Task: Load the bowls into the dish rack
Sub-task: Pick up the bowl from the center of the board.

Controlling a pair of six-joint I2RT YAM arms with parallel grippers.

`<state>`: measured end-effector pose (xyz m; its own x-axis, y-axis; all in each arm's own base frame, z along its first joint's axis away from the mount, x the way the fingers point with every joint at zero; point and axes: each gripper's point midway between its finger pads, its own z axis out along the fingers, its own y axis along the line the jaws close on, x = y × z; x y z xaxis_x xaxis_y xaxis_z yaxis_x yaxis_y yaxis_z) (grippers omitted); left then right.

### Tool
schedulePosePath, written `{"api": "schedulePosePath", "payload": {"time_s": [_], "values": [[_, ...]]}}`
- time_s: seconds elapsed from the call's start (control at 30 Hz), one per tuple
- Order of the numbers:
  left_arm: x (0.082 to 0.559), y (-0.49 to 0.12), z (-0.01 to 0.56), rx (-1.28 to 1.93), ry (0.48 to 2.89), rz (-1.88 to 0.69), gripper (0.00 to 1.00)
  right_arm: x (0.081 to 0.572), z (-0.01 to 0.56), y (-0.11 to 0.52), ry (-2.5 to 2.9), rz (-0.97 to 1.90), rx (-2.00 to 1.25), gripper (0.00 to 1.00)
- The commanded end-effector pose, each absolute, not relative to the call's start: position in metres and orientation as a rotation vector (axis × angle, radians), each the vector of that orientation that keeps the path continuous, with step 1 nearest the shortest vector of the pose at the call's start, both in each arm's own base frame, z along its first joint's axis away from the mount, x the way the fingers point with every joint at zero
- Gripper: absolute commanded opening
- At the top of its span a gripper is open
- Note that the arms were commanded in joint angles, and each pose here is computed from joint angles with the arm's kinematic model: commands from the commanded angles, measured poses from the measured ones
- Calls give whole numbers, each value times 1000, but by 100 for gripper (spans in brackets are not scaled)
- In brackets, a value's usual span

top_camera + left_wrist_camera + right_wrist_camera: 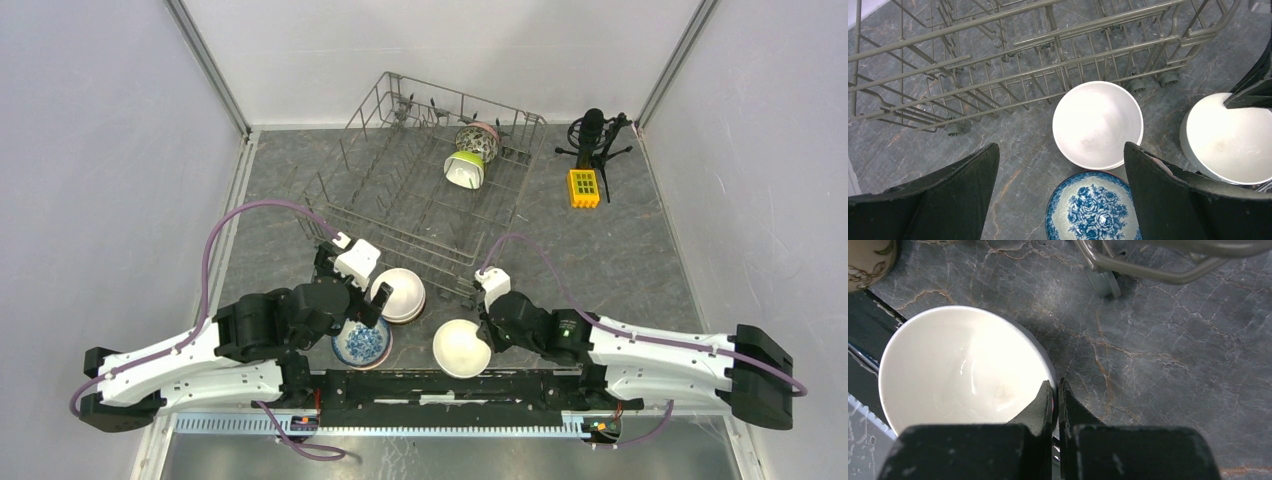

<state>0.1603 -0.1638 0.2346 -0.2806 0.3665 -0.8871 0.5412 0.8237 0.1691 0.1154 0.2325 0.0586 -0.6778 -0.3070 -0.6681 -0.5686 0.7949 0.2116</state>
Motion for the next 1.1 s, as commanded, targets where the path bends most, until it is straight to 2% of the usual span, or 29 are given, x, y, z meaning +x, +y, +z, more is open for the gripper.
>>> {"api": "schedulePosePath", "payload": {"time_s": [0.0, 0.37, 0.63, 1.07], "values": [[161, -168, 252, 617, 1886, -261, 100, 128, 109, 253, 2201, 656, -595, 0], [163, -163, 256, 585, 1876, -258, 100, 132, 167, 242, 2075, 608, -731, 0], [163, -160, 258, 570, 1871, -256, 100, 125, 237, 249, 1943, 706, -818, 0], [163, -161, 256, 574, 1874, -254, 100, 165, 357, 232, 1720, 591, -583, 0]]}}
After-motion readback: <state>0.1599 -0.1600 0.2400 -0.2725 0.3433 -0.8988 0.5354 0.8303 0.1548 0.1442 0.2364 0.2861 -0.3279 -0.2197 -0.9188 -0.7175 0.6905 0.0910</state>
